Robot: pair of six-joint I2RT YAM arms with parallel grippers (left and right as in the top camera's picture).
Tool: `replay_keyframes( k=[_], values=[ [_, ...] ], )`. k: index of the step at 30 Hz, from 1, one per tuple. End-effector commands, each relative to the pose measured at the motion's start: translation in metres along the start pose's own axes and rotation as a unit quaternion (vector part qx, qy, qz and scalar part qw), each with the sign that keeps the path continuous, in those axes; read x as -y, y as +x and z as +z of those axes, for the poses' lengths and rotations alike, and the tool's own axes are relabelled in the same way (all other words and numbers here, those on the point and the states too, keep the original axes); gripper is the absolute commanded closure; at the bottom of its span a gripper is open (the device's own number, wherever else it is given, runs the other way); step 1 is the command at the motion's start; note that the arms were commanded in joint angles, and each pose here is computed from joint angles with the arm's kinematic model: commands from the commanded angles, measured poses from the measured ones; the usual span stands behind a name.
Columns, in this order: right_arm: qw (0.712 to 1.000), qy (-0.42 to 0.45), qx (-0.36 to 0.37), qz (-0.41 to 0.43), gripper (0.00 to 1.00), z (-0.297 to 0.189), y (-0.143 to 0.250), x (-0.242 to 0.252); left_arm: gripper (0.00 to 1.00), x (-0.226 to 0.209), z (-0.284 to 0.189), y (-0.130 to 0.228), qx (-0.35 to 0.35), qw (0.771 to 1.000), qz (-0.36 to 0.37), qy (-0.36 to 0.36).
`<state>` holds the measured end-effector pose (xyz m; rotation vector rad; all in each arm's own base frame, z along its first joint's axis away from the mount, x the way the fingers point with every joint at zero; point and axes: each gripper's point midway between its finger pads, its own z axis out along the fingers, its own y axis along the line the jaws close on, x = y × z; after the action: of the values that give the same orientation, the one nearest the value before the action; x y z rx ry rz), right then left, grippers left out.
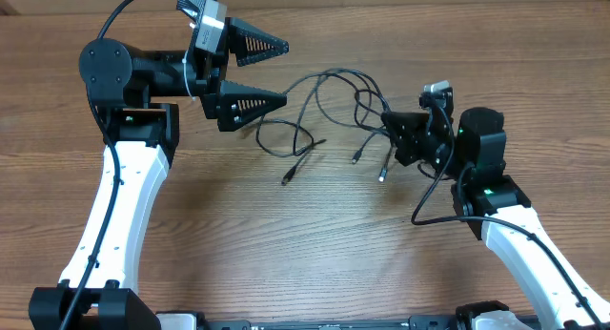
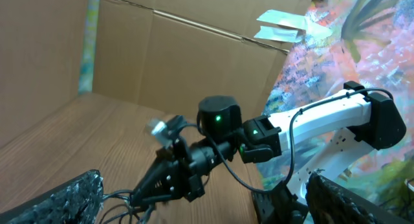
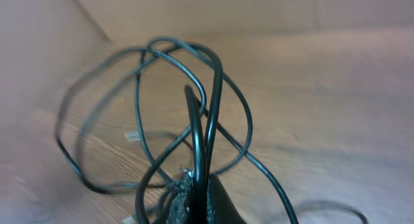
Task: Untangle cables
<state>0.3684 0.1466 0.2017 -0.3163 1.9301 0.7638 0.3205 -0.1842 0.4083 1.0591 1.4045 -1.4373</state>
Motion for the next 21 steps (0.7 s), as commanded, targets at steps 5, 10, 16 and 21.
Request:
replay_keyframes(
  k=[5,10,16,21],
  values=[
    [0.975,-0.186,0.107,-0.054,0.96,-0.023,-0.064,-0.074,0.00,0.017,0.011,-0.002,-0.015,0.999,0.024,0.028],
    [0.962,-0.225,0.134,-0.073,0.96,-0.034,-0.078,-0.091,0.00,0.017,0.010,-0.002,-0.015,0.999,0.024,0.027],
    [0.957,-0.244,0.137,-0.076,0.96,-0.039,-0.081,-0.099,0.00,0.017,0.011,-0.002,-0.015,0.999,0.024,0.028],
    [0.947,-0.262,0.169,-0.077,0.96,-0.050,-0.097,-0.109,0.00,0.015,0.011,0.002,-0.018,0.999,0.005,0.030]
  ],
)
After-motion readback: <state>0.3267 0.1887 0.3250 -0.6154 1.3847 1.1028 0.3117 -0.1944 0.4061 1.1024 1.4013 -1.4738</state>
